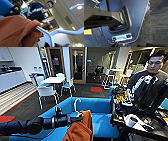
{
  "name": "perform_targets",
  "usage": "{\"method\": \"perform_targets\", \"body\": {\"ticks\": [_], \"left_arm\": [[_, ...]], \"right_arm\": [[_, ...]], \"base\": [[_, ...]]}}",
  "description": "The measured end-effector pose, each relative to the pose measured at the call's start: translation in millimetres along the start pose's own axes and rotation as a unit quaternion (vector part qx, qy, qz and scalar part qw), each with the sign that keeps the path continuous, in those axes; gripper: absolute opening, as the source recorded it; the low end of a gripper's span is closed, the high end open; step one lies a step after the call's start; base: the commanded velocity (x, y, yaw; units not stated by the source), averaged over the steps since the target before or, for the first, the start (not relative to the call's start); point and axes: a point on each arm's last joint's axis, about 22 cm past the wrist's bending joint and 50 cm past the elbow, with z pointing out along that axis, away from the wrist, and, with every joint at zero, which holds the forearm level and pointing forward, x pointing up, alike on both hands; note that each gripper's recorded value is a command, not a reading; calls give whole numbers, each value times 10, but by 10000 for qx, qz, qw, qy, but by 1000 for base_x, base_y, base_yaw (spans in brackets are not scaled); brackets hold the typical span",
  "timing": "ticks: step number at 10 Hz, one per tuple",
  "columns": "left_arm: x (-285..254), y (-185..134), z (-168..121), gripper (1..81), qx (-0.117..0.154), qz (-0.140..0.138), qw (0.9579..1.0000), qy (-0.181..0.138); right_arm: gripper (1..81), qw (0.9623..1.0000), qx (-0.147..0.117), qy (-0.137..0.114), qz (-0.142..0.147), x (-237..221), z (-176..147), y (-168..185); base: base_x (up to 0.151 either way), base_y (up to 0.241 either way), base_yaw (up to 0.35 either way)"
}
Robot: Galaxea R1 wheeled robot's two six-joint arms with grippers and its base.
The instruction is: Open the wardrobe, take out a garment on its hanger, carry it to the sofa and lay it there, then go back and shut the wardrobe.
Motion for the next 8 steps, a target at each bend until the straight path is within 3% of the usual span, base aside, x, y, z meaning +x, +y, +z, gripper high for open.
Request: {"method": "perform_targets", "body": {"ticks": [8], "left_arm": [[-5,35,11,10,-40,19,10000,-26]], "right_arm": [[811,10000,2,10,-3,29,2,-7]], "base": [[78,0,0]]}}
